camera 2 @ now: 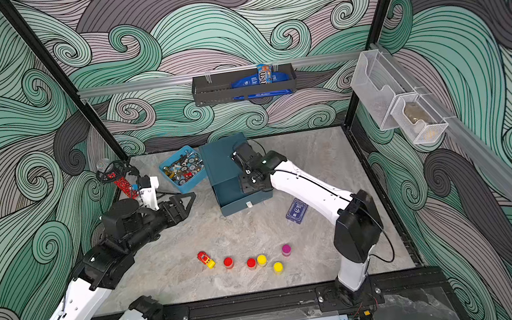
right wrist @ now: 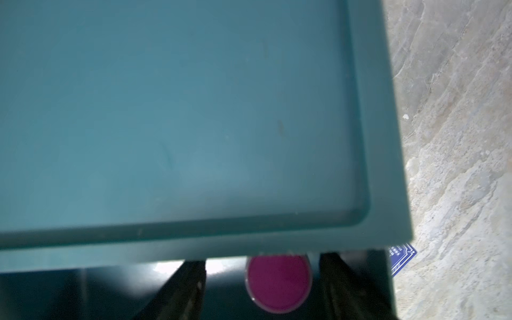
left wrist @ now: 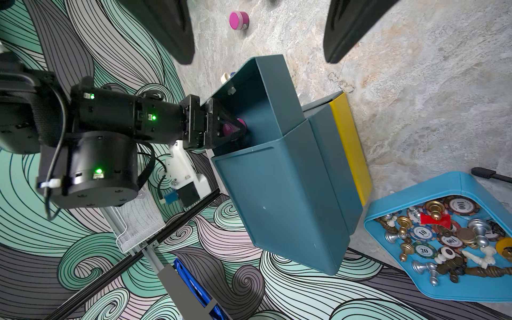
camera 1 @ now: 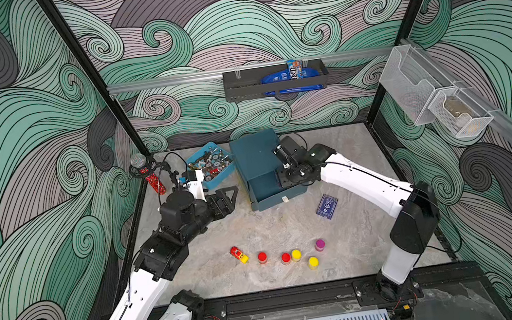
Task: Put the paint cans in the drawer according to color
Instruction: Place the paint can in the drawer, then pick up the paint can at the center of the board.
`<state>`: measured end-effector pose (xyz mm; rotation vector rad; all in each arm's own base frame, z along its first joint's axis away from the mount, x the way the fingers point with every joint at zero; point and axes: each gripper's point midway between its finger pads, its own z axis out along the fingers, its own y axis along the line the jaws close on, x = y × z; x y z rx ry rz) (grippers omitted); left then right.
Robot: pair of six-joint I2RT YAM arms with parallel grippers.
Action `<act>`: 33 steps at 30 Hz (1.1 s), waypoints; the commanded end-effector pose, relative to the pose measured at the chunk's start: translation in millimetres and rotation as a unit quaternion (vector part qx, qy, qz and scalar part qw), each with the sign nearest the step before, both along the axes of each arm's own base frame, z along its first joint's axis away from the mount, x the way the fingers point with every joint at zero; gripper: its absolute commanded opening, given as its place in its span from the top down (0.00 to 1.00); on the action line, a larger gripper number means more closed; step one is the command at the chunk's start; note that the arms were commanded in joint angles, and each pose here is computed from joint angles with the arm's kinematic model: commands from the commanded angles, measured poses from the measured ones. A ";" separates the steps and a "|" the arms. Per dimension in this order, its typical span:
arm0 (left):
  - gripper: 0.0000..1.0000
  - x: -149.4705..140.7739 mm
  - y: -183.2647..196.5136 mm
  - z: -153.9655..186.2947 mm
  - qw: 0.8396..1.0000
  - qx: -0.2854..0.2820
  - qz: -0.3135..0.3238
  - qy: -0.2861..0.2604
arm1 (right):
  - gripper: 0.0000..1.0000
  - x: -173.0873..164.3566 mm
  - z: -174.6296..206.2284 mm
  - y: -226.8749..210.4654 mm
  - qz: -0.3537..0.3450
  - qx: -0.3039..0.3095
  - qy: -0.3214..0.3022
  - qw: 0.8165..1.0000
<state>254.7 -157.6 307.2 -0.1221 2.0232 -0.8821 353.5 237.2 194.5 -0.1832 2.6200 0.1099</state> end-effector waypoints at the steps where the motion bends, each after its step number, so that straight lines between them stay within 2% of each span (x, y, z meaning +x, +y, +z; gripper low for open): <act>1: 0.23 -1.0 0.0 24.1 1.000 -0.006 -0.002 -0.029 | 0.28 3.8 44.3 -2.8 -0.007 0.028 -0.044 0.999; 6: 0.23 -0.5 1.2 21.3 1.000 -0.004 0.001 -0.027 | 0.26 -10.8 106.1 -20.6 -0.023 0.072 -0.110 0.991; 10: 0.23 0.1 1.7 20.4 1.000 -0.001 0.003 -0.027 | 0.25 -46.4 103.3 -50.4 -0.040 0.084 -0.110 0.990; 12: 0.23 0.9 2.5 20.6 1.000 0.000 0.006 -0.028 | 0.25 -74.1 80.4 -67.7 -0.043 0.085 -0.089 0.991; 15: 0.23 1.9 2.0 19.6 1.000 0.002 0.006 -0.027 | 0.25 -124.6 17.0 -88.5 -0.042 0.078 -0.009 0.996; 19: 0.23 2.6 2.3 14.0 1.000 0.006 0.007 -0.022 | 0.24 -189.0 -58.2 -87.8 -0.008 0.074 0.096 0.993; 21: 0.23 2.7 2.0 9.5 1.000 0.008 0.007 -0.016 | 0.23 -209.9 -85.7 -80.2 0.016 0.064 0.136 0.989; 24: 0.23 2.4 0.8 7.0 1.000 0.005 0.004 -0.011 | 0.21 -217.3 -104.6 -67.1 0.030 0.065 0.157 0.985; 27: 0.23 2.4 0.5 7.6 1.000 0.004 0.004 -0.010 | 0.21 -213.0 -120.1 -71.3 0.019 0.035 0.162 0.986; 29: 0.23 2.2 0.5 8.3 1.000 0.003 0.004 -0.011 | 0.23 -210.6 -132.5 -76.3 0.010 0.018 0.165 0.986; 33: 0.23 1.6 1.1 9.5 1.000 0.001 0.005 -0.012 | 0.29 -202.9 -150.3 -75.2 0.001 0.028 0.170 0.985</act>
